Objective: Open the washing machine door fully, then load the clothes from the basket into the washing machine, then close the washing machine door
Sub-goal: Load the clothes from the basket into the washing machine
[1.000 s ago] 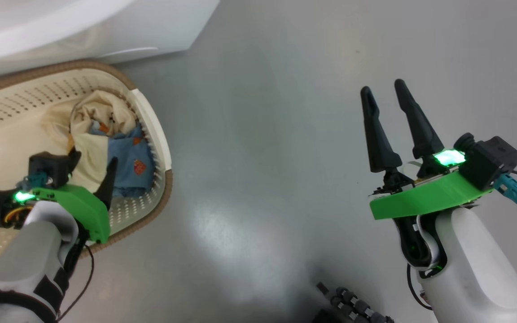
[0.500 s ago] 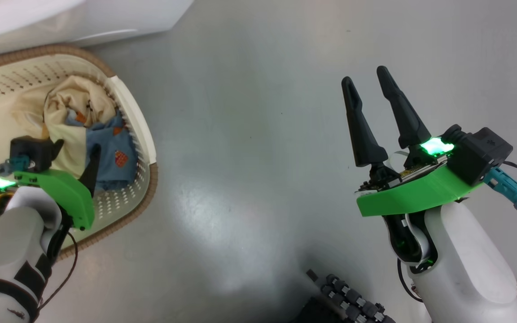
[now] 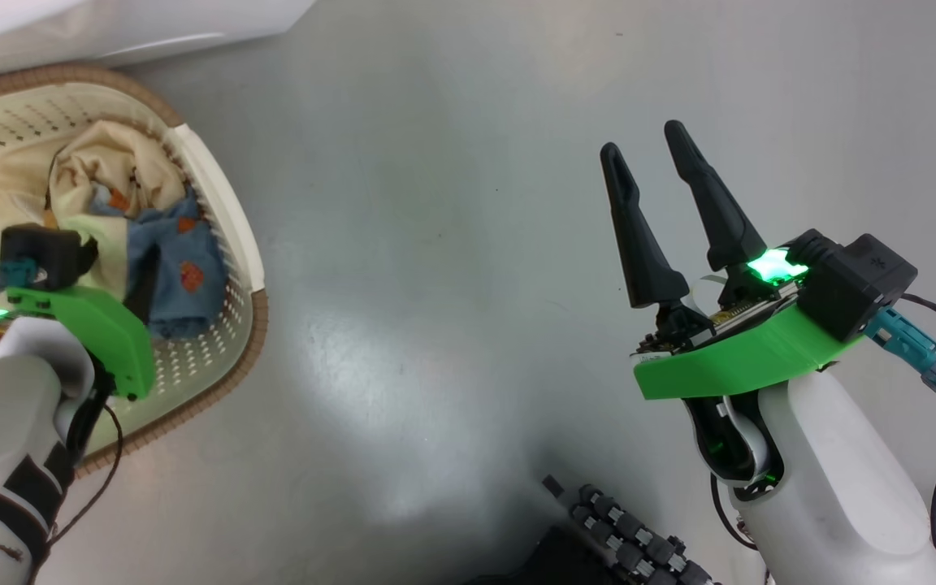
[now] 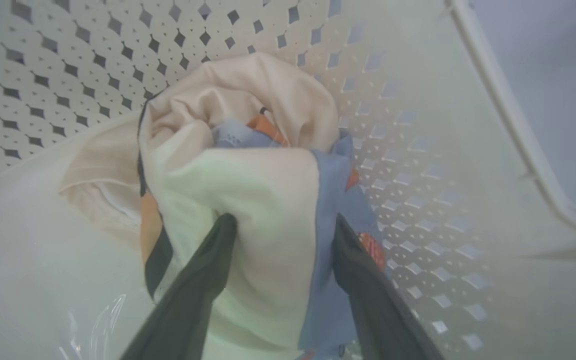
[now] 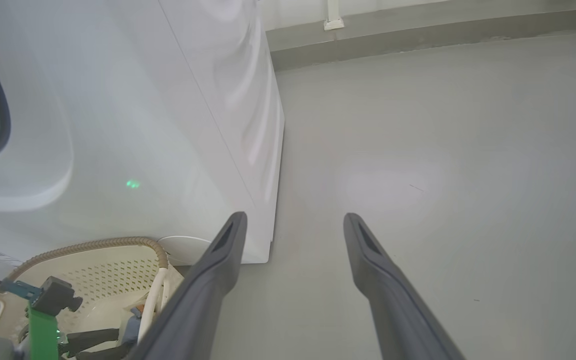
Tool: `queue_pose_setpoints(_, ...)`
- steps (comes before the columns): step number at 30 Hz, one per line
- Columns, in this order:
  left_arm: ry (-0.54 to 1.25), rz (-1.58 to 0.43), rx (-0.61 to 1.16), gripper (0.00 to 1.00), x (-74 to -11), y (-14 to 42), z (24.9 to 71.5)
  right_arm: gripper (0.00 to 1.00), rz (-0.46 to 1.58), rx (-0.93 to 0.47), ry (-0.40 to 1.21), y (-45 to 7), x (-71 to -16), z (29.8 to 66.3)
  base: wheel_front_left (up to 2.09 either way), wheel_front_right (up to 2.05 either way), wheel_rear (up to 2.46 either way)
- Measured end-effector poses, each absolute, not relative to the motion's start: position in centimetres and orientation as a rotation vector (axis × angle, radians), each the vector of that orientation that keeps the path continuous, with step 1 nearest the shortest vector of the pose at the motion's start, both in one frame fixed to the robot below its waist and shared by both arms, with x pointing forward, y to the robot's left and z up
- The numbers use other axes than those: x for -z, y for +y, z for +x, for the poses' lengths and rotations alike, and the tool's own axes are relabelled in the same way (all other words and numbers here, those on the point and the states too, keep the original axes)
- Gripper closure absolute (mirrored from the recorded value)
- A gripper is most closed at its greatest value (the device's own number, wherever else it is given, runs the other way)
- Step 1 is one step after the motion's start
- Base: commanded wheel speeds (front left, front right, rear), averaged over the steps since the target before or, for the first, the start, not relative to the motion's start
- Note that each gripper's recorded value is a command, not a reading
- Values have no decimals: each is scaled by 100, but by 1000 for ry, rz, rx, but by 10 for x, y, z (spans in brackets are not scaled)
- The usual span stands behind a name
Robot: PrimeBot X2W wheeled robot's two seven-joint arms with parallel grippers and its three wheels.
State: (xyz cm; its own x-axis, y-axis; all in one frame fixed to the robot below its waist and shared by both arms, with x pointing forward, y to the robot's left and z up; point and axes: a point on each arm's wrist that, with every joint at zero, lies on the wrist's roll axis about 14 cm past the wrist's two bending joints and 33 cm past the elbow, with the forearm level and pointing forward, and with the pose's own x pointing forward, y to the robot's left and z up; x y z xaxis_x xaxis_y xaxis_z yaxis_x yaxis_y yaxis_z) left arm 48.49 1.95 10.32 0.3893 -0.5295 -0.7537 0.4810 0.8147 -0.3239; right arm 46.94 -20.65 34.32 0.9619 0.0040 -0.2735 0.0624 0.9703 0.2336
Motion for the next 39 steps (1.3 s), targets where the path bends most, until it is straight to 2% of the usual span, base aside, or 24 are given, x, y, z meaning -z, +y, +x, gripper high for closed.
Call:
queue_pose_setpoints(10,963,-91,620,100,-119,20,488,0,248,16,250,-202,-353,473,0,0,0)
queue_pose_setpoints(21,866,-169,531,100,-169,33,502,0,255,-44,194,-189,-378,479,0,0,0)
queue_pose_setpoints(28,745,-224,466,100,-220,48,520,0,250,-94,149,-180,-401,482,0,0,0)
queue_pose_setpoints(39,570,-242,351,100,-293,91,506,0,251,-156,82,-167,-440,471,0,0,0)
